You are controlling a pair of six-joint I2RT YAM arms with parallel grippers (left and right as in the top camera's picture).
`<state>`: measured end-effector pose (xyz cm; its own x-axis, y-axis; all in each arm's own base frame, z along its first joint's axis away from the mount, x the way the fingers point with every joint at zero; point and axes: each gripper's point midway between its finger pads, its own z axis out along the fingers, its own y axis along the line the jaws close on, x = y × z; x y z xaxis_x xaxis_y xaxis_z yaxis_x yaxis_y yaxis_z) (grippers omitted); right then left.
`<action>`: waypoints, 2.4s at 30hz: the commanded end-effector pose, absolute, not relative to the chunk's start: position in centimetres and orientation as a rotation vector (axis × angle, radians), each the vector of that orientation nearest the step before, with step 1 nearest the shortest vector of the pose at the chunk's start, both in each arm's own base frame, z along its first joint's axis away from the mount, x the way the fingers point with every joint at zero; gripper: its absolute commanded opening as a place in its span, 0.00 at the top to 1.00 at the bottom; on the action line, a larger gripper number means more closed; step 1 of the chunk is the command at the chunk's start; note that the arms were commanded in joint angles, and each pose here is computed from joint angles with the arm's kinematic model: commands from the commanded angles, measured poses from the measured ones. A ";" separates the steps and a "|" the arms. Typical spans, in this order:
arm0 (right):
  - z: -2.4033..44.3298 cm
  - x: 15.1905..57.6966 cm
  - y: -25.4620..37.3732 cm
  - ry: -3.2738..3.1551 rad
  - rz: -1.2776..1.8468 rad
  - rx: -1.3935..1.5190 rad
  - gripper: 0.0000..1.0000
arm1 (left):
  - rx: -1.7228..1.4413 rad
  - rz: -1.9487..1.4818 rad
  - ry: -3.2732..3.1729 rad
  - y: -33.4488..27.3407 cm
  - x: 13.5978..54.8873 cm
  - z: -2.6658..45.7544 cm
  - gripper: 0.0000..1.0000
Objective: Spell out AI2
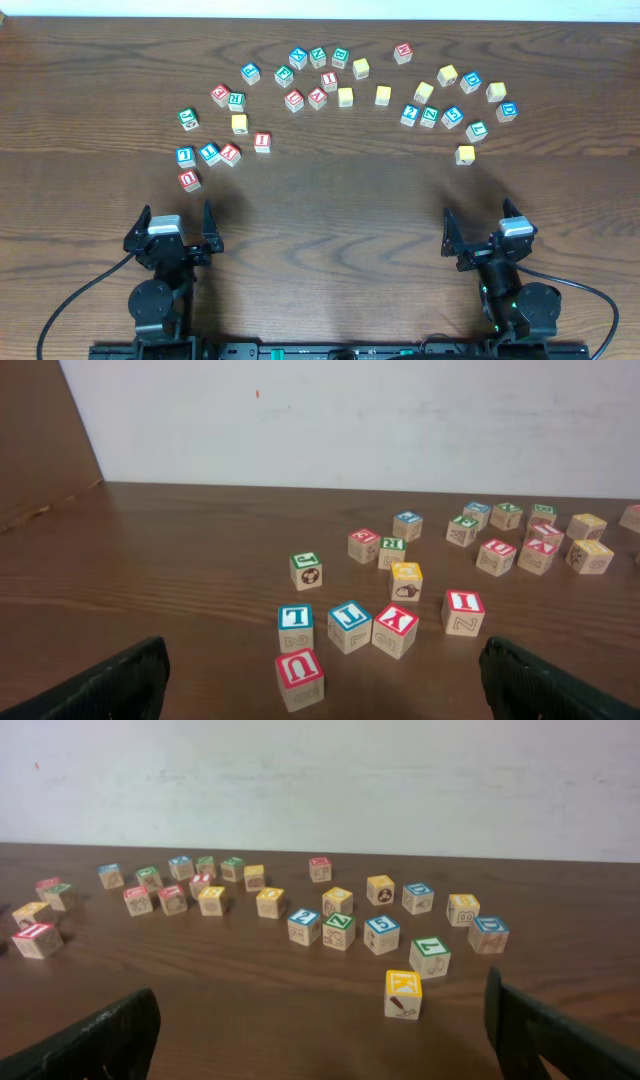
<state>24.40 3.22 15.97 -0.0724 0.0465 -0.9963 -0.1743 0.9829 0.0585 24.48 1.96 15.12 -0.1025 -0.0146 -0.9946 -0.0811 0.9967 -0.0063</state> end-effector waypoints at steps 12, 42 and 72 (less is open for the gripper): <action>15.9 24.4 3.1 1.635 0.184 -0.091 0.01 | -0.049 0.048 1.720 1.7 24.4 13.8 0.02; 15.9 24.4 3.1 1.635 0.184 -0.091 0.01 | 0.054 -0.279 2.307 -2.1 33.0 19.5 0.03; 23.9 23.8 3.5 1.376 0.156 -0.150 0.01 | 0.118 -0.301 2.388 -2.0 39.6 31.5 0.02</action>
